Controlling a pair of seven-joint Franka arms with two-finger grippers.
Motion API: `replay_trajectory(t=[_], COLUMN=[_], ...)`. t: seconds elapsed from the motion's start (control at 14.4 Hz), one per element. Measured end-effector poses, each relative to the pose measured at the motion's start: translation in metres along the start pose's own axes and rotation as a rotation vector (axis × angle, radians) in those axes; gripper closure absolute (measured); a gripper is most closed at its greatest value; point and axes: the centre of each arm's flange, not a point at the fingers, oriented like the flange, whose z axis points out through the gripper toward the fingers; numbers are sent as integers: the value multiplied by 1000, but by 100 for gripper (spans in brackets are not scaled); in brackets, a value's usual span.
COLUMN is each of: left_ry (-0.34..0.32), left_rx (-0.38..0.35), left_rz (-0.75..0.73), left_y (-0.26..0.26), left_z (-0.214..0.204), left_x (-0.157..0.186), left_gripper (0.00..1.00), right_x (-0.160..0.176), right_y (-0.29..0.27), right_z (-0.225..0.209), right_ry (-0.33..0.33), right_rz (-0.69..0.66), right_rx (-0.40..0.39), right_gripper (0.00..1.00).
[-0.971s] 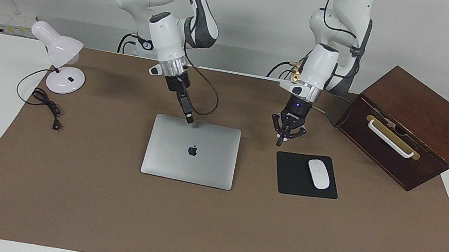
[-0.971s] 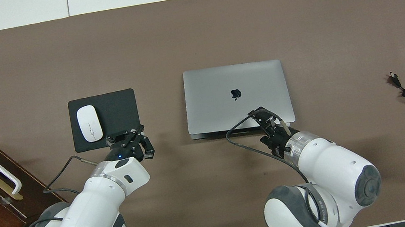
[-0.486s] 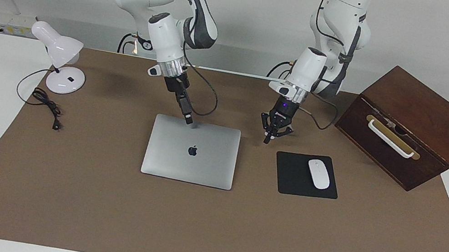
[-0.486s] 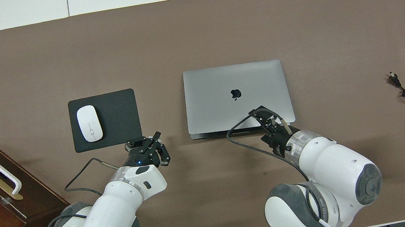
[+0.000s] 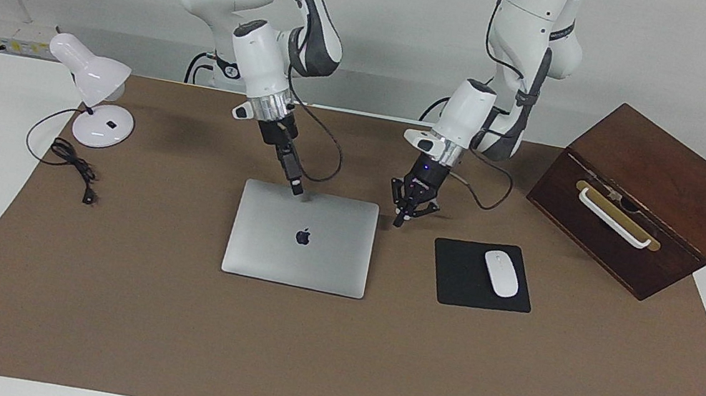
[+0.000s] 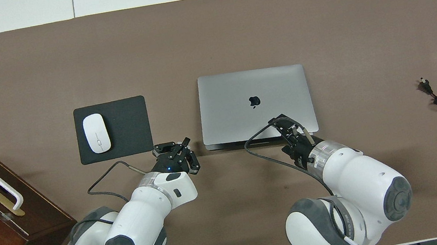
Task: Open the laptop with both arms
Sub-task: 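Bring the left gripper to the laptop's near corner beside the right gripper, then hold the laptop base with the left gripper while the right gripper lifts the lid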
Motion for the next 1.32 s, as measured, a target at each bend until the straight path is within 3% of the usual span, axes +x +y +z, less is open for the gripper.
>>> replay_trajectory(t=[1.32], left_ry=[-6], left_rx=[-53], left_rz=[67], left_y=[39], left_z=[17], left_x=[4], left_gripper=[99], right_x=[5], right_y=[0], right_z=[0], right_ry=[6], right_rz=[-12], right_rx=[1], right_gripper=[0])
